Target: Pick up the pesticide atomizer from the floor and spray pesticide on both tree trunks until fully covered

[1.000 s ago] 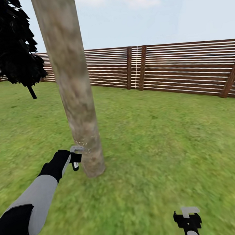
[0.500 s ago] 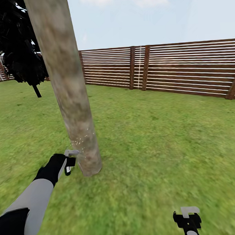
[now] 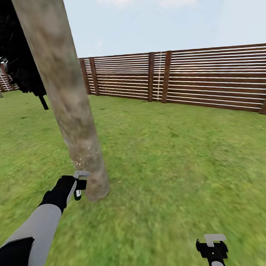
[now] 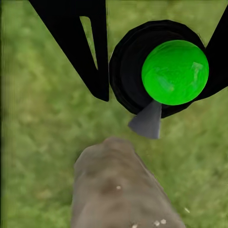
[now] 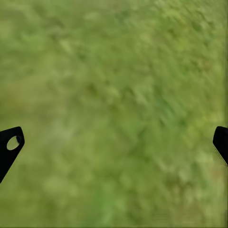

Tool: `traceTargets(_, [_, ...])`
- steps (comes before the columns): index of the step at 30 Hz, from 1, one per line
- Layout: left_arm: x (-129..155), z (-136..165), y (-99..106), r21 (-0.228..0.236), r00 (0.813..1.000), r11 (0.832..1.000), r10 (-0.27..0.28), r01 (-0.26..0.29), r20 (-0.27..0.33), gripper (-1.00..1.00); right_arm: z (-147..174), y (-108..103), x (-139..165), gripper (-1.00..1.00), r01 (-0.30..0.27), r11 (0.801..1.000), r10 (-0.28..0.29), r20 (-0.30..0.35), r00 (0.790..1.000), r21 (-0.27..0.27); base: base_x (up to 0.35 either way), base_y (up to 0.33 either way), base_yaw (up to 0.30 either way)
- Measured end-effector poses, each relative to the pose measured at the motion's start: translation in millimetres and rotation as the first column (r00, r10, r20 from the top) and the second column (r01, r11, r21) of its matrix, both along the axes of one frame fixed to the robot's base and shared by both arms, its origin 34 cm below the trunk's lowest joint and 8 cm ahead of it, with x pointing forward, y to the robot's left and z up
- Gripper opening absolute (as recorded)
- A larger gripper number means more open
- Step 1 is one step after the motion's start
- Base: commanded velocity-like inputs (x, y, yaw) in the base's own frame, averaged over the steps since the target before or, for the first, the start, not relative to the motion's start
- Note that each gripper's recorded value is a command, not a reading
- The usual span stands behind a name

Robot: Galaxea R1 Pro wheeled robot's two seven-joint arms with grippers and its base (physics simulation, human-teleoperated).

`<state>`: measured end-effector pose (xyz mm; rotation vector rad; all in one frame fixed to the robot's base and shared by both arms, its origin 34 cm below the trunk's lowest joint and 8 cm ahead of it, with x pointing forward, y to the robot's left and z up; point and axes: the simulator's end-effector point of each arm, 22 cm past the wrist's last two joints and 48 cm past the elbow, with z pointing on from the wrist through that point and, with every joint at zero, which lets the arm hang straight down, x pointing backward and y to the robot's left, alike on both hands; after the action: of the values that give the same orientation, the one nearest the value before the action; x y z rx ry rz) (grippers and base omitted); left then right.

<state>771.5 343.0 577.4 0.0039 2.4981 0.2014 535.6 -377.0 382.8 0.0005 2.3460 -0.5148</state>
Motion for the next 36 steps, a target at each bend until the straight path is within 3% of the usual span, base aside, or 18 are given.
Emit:
traceTargets(7, [0, 2, 6, -0.024, 0.999, 0.999, 0.032, -0.032, 0.012, -1.0, 0, 0, 0, 1.0, 0.0, 1.0, 0.0, 0.0, 1.0, 0.0, 0.222, -0.208, 0.252])
traceTargets(16, [-25, -29, 2, -0.022, 0.999, 0.999, 0.027, -0.028, -0.044, -1.0, 0, 0, 0, 1.0, -0.002, 1.0, 0.002, -0.001, 1.0, 0.0, 0.102, -0.256, 0.125])
traceTargets(20, [-32, -35, 13, 0.001, 0.998, 0.999, 0.039, -0.039, -0.057, -1.0, -1, 0, -1, 1.0, -0.005, 1.0, 0.005, -0.003, 1.0, -0.001, 0.002, -0.276, 0.001])
traceTargets(23, [-53, -53, 26, 0.045, 0.993, 0.997, 0.072, -0.068, -0.09, -1.0, -2, 0, -3, 1.0, -0.005, 1.0, 0.005, -0.006, 1.0, -0.001, 0.0, -0.276, 0.019])
traceTargets(36, [-59, -57, 30, 0.076, 0.99, 0.993, 0.101, -0.094, -0.093, -1.0, -2, 3, -3, 1.0, -0.006, 1.0, 0.006, -0.005, 1.0, 0.002, 0.146, -0.245, 0.257])
